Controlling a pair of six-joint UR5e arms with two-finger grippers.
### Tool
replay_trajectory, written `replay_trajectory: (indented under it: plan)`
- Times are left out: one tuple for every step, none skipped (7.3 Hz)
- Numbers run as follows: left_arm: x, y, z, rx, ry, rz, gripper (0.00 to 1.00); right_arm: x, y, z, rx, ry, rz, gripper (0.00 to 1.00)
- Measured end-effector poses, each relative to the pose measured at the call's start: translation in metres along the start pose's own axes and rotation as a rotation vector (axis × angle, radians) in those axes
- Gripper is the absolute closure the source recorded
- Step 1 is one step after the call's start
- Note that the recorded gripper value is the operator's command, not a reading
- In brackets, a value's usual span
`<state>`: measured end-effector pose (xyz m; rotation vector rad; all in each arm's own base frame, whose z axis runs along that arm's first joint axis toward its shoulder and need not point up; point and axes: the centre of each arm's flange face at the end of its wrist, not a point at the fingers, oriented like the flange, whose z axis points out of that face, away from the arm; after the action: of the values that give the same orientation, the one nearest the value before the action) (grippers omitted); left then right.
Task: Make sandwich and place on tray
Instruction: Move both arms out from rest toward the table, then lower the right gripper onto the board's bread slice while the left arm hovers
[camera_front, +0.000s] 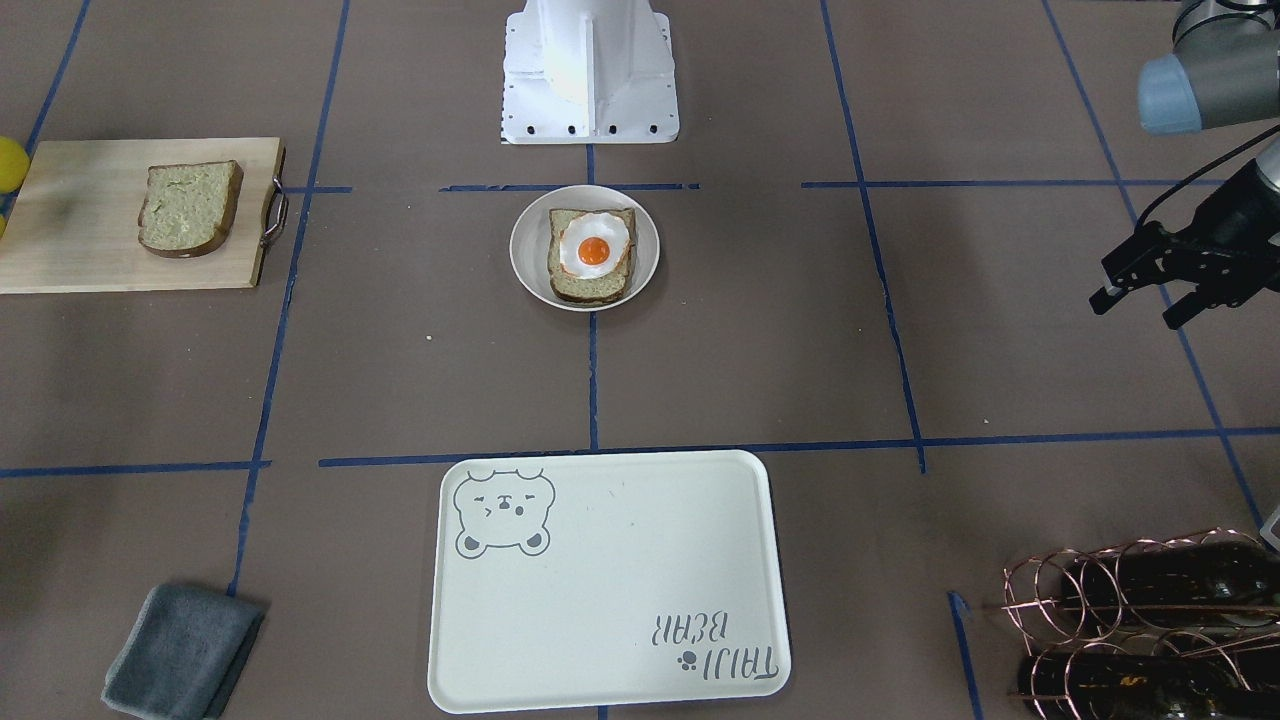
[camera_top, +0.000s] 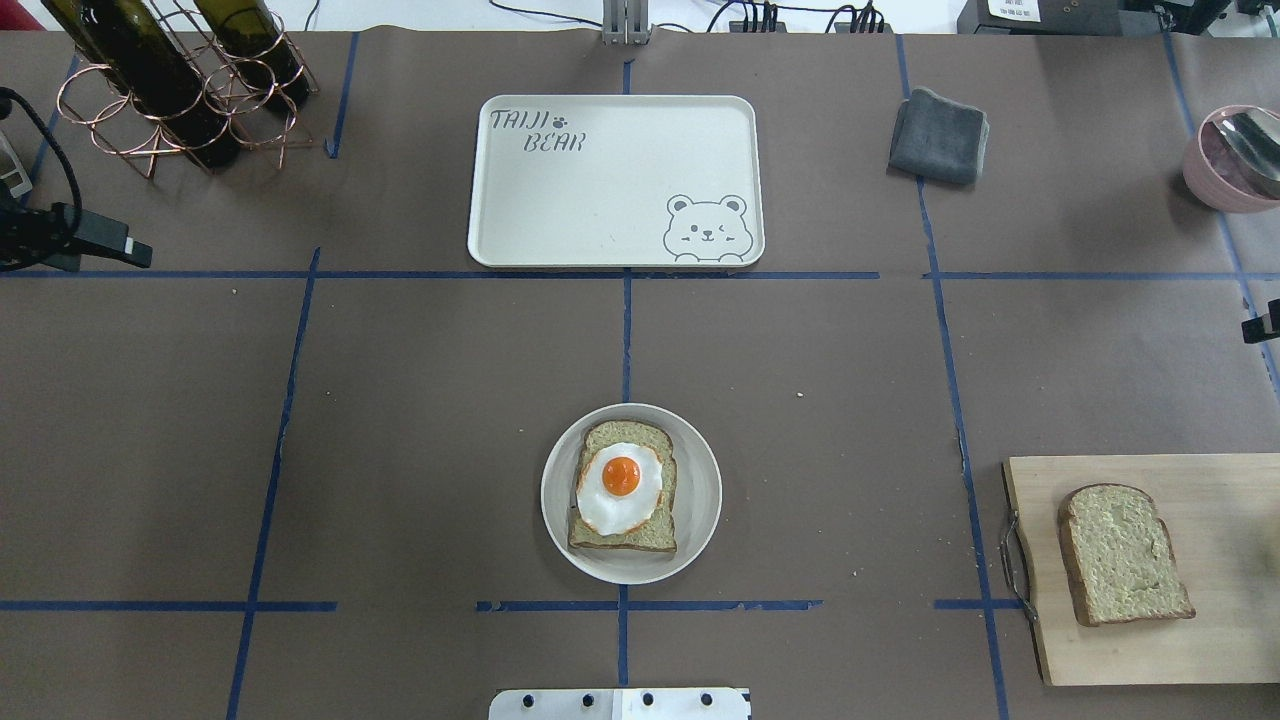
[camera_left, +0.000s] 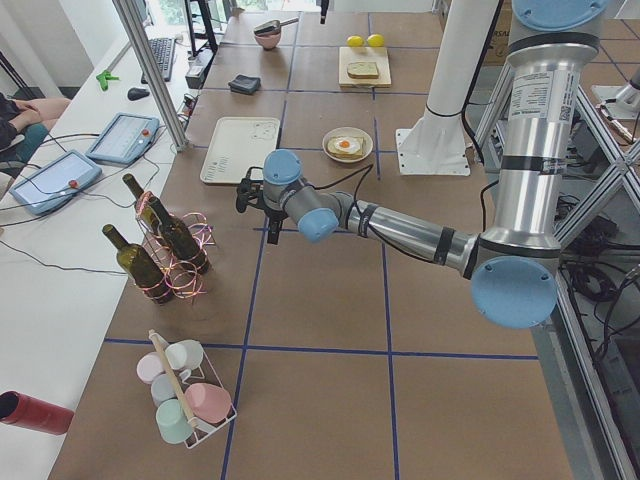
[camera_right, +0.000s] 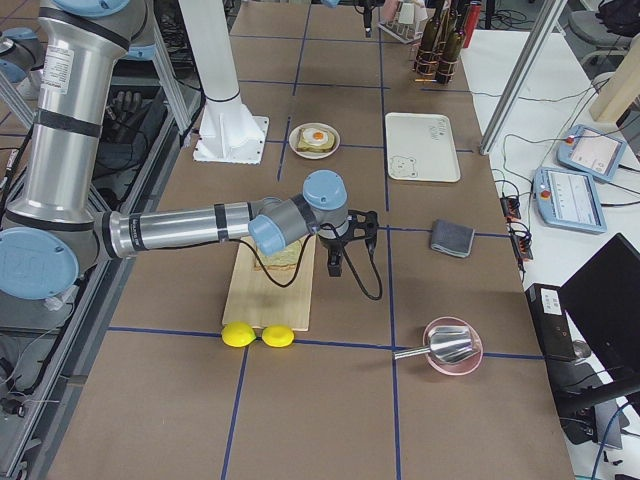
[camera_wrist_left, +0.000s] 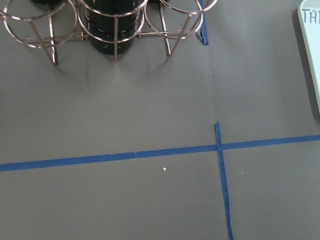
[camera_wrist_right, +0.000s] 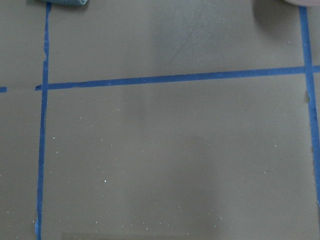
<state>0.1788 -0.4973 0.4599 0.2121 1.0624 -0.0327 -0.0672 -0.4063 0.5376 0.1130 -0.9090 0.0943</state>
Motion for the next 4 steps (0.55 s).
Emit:
replay_trajectory:
  plan:
    - [0.016,0.009,0.012,0.001,0.017,-0.02,0.0,-0.01,0.008,0.008,-0.004,0.011,0.0,0.0]
    - [0.036,0.016,0.02,-0.002,0.036,-0.04,0.0,-0.021,0.015,0.015,-0.013,0.015,0.001,0.0]
    - [0.06,0.021,0.028,-0.005,0.056,-0.062,0.0,-0.038,0.023,0.024,-0.023,0.014,0.015,0.0]
    - [0.08,0.023,0.034,-0.01,0.073,-0.081,0.0,-0.057,0.038,0.042,-0.017,0.019,0.041,0.0]
